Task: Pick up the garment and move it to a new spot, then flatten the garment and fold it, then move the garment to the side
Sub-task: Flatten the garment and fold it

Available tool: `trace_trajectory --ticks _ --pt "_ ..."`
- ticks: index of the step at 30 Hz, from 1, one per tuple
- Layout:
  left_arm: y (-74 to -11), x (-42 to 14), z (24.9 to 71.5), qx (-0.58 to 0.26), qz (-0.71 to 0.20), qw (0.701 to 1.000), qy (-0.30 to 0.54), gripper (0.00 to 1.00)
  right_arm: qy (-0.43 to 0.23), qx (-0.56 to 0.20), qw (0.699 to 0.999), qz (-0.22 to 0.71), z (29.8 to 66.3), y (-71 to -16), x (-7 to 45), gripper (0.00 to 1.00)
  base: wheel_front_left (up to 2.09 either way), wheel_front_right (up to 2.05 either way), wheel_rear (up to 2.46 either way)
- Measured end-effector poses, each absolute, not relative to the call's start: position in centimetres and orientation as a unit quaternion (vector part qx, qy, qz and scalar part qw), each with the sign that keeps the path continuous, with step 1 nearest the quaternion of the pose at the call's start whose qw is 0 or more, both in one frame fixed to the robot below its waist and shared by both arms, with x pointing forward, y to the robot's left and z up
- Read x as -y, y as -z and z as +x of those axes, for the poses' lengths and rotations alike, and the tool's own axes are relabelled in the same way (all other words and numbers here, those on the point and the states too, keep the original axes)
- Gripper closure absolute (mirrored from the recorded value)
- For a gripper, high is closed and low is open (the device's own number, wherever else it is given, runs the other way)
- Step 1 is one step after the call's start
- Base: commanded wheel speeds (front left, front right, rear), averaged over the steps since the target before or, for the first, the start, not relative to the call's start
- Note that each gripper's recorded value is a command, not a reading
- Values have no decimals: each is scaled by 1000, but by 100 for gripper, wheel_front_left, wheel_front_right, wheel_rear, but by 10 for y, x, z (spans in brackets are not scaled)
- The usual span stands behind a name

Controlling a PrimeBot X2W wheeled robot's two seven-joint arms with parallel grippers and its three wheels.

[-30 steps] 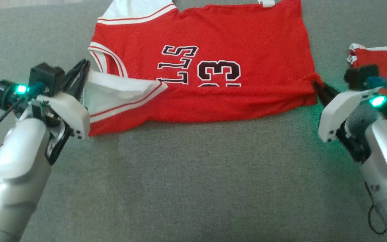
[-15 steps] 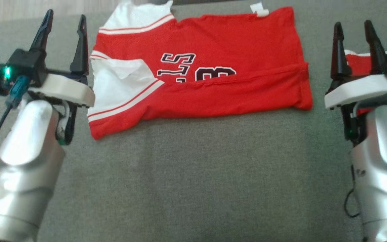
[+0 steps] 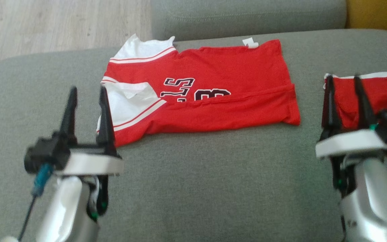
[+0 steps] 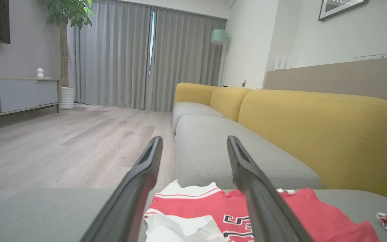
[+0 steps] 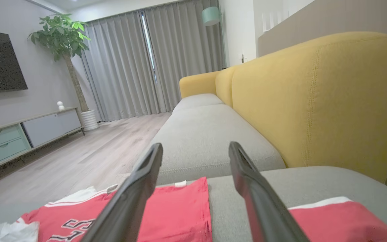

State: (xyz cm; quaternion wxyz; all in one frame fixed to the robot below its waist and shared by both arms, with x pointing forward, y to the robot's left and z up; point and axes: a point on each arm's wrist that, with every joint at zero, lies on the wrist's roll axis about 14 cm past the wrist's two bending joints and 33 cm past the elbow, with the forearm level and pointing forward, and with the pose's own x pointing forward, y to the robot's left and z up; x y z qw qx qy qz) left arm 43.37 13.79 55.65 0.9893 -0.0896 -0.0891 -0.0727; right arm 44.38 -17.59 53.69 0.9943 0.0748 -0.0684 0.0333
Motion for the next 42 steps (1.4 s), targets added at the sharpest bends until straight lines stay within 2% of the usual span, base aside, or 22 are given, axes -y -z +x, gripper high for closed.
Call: trace_trajectory --ticks 10,19,36,42 --pt "-501 -144 393 20 -108 993 42 0 -22 7 996 83 404 -490 179 0 0 0 0" --pt "-475 -146 393 -17 -101 994 41 0 -30 5 997 74 403 -487 174 0 0 0 0" --pt "-375 -160 445 -214 -44 976 8 0 -38 -2 995 93 421 -478 168 0 0 0 0" --pt "-362 -163 460 -241 -40 970 -1 0 -27 -11 995 99 422 -470 175 0 0 0 0"
